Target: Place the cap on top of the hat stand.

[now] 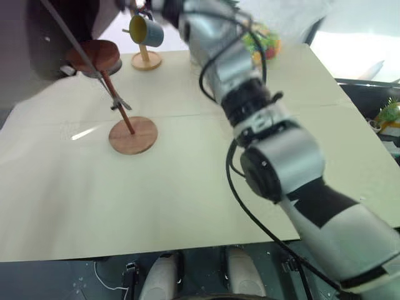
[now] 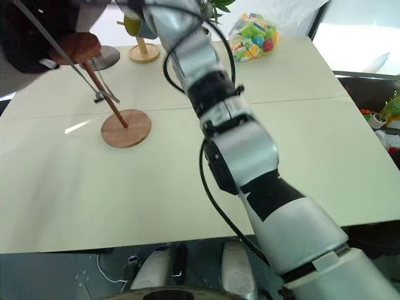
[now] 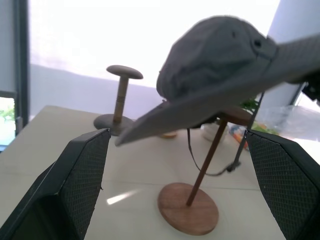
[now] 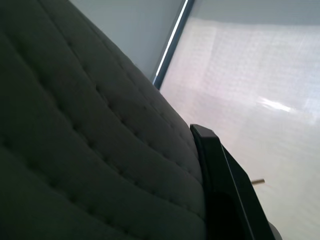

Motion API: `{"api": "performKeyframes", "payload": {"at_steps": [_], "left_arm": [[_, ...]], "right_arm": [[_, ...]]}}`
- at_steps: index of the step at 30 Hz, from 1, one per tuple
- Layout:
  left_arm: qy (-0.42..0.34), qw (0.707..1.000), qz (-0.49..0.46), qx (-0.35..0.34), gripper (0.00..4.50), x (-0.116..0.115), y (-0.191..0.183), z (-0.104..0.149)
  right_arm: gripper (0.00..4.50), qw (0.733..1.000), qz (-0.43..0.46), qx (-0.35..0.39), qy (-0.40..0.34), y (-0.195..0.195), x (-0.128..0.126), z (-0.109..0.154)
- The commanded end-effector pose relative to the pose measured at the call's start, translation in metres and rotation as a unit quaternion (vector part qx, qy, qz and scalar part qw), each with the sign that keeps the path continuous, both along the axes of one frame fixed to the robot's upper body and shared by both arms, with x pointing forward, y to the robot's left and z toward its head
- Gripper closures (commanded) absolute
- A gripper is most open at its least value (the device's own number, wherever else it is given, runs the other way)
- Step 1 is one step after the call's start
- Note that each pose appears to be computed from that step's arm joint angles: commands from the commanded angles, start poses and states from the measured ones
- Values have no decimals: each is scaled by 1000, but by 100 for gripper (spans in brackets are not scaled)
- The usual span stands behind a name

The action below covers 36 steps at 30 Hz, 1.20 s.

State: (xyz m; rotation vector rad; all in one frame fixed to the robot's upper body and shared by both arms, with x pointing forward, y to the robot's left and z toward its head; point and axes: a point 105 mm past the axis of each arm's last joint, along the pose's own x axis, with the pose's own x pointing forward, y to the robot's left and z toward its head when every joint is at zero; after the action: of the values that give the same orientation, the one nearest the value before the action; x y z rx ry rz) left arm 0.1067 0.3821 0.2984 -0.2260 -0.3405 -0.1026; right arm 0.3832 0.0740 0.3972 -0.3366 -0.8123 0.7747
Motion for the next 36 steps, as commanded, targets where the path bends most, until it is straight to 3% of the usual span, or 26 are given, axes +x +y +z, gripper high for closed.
{"api": "performKeyframes", "payload": {"at_steps": [1, 7, 13, 20, 24, 31, 36], "left_arm": [[-13, 999, -10, 29, 0, -5, -6, 15], [-6, 999, -20, 32, 0, 3, -5, 16], [10, 998, -54, 42, 0, 24, -10, 16], [25, 993, -99, 54, 0, 47, -21, 11], [33, 991, -116, 59, 0, 58, -26, 8], [39, 989, -133, 61, 0, 69, -29, 6], [44, 987, -141, 61, 0, 74, -31, 4]], "right_arm": [[447, 992, -11, 20, -127, -12, -31, 5], [447, 957, -64, -6, -282, -29, -58, -56], [447, 962, -103, -12, -253, -32, -47, -109], [447, 983, -135, 6, -128, -30, -24, -154], [447, 984, -142, -24, -109, -27, -22, -183], [447, 969, -146, -106, -168, -27, -26, -213], [447, 955, -138, -127, -231, -29, -35, -207]]}}
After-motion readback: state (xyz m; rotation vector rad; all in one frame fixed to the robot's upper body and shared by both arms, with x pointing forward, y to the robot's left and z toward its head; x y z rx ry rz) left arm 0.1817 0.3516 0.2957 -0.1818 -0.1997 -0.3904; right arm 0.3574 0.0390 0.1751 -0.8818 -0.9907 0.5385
